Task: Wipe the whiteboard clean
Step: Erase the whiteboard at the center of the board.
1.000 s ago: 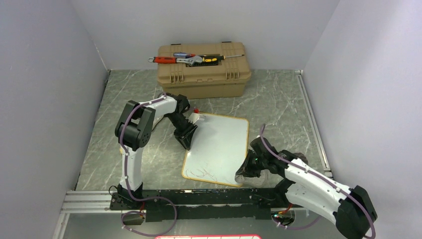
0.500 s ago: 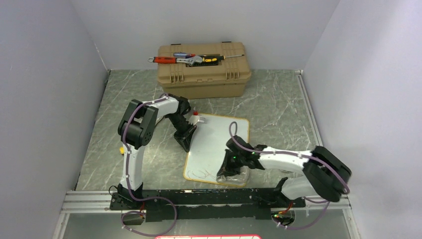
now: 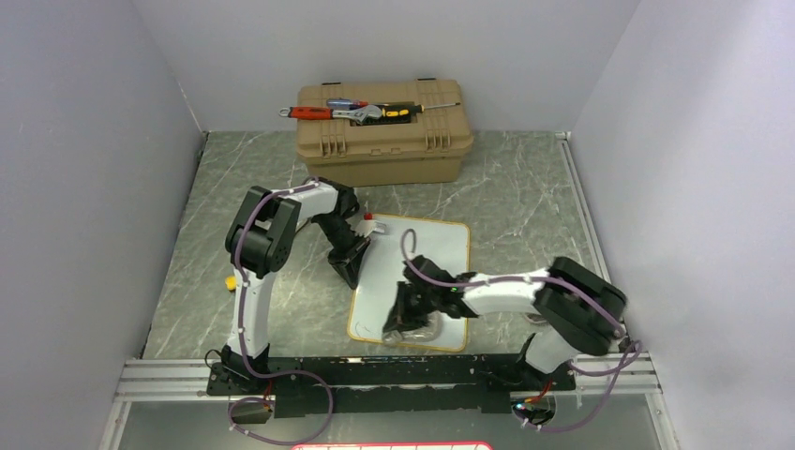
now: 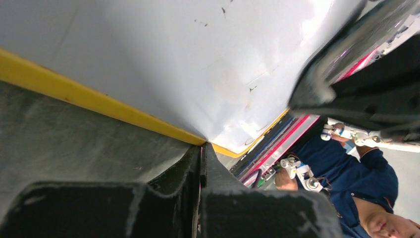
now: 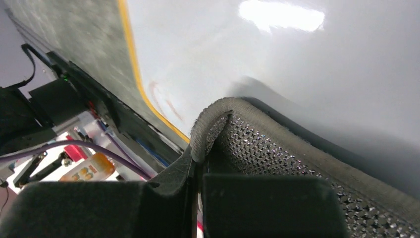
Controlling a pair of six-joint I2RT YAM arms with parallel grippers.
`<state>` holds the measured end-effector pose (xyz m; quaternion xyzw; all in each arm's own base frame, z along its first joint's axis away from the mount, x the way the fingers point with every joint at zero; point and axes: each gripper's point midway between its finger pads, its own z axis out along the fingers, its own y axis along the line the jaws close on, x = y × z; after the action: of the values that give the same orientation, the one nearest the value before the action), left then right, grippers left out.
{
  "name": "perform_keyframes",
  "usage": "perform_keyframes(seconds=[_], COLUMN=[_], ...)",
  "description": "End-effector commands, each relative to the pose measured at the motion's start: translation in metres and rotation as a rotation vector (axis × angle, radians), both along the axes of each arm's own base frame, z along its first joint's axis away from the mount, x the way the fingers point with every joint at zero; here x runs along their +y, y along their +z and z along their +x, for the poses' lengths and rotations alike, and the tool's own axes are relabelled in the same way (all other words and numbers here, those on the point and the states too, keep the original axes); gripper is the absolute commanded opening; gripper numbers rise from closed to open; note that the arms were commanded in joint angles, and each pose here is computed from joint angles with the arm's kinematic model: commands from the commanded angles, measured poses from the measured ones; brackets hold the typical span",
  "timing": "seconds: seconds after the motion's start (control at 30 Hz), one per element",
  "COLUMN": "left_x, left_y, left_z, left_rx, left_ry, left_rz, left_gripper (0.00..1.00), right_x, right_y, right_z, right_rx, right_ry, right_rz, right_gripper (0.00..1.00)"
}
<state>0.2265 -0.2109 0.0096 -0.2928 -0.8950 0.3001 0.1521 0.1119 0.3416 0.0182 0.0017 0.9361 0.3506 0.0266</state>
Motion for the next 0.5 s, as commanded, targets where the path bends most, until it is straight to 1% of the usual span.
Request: perform_keyframes(seconds=[0.0, 0.07, 0.13, 0.23, 0.37, 0.47], left_x=[0.02, 0.022, 0.023, 0.024, 0.022, 0.016], left_y=[-0.067, -0.067, -0.068, -0.069, -0.068, -0.061], left_z=[0.011, 0.012, 0.012, 0.013, 0.016, 0.017], left_rx=[-0.115, -0.112, -0.113, -0.117, -0.118, -0.117], left_ry=[-0.105, -0.103, -0.101, -0.103, -0.096, -0.086], left_rz=[0.131, 0.131, 0.134, 0.136, 0.133, 0.102], left_gripper=[0.04, 0.04, 0.04, 0.04, 0.04, 0.04], right_x=[-0.094, -0.11, -0.127, -0.134, -0.111, -0.08], right_y=[-0.039, -0.038, -0.043, -0.045, -0.048, -0.054], right_z=[-0.023, -0.031, -0.038, -0.041, -0.029, -0.014], right_rx=[0.036, 0.038, 0.044, 0.042, 0.028, 0.015], right_ry=[-0.111, -0.135, -0.149, -0.161, -0.126, -0.069], right_rz=[-0.245, -0.258, -0.303, -0.315, -0.296, -0.295], right_gripper=[0.0, 0.0, 0.0, 0.0, 0.0, 0.0])
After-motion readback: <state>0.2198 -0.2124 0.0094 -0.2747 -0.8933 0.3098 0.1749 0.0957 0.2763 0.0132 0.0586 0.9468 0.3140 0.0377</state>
